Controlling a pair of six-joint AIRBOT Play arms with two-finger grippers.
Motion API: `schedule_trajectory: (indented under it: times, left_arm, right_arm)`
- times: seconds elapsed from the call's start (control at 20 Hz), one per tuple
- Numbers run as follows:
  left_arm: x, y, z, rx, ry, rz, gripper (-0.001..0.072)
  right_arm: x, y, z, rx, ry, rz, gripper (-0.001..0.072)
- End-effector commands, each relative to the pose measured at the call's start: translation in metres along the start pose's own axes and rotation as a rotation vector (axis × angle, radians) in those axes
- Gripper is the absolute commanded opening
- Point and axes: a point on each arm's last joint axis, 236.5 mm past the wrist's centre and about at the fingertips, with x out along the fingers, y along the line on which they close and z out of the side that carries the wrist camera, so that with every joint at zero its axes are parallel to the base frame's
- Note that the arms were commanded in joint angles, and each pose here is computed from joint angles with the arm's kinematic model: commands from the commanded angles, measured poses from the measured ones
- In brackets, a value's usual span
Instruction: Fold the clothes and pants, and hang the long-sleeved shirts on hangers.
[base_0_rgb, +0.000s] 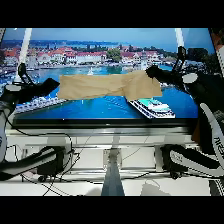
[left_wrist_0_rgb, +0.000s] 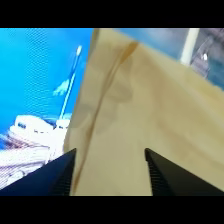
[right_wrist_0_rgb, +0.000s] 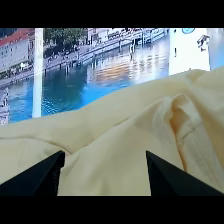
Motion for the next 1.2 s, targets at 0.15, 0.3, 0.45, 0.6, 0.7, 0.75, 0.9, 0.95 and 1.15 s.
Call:
schedule_trajectory:
  times: [0.15, 0.3, 0.45, 0.6, 0.7, 0.75, 0.9, 0.95, 1.15]
  left_arm:
    - [0.034, 0.017, -0.036, -0.117, 0.188, -0.058, 0.0707]
    - [0.050, -0.025, -0.029, -0.017, 0.175, -0.194, 0.0693]
    - [0.060, -0.072, -0.035, 0.114, 0.185, -0.262, 0.0474]
    - [0.062, -0.122, -0.050, 0.311, 0.217, -0.343, 0.0142]
    - [0.053, -0.156, -0.056, 0.387, 0.254, -0.419, 0.0009]
    - [0.044, -0.170, -0.058, 0.421, 0.278, -0.459, 0.0009]
    - [0.005, -0.205, -0.056, 0.488, 0.324, -0.557, 0.0008]
    - [-0.011, -0.215, -0.052, 0.508, 0.318, -0.569, 0.0008]
    - [-0.075, -0.246, -0.044, 0.609, 0.225, -0.567, 0.0008]
  right_arm:
    - [0.000, 0.004, -0.006, -0.008, 0.030, 0.012, 0.0545]
    - [0.005, 0.019, -0.015, -0.031, 0.047, 0.034, 0.0544]
    - [0.012, 0.046, -0.029, -0.087, 0.061, 0.066, 0.0487]
    - [0.023, 0.068, -0.049, -0.131, 0.089, 0.092, 0.0132]
    - [0.032, 0.081, -0.068, -0.150, 0.132, 0.110, 0.0013]
    - [0.036, 0.085, -0.077, -0.144, 0.151, 0.113, 0.0013]
    - [0.048, 0.096, -0.105, -0.104, 0.214, 0.120, 0.0013]
    - [0.051, 0.103, -0.115, -0.108, 0.236, 0.129, 0.0012]
    - [0.070, 0.152, -0.142, -0.165, 0.295, 0.203, 0.0013]
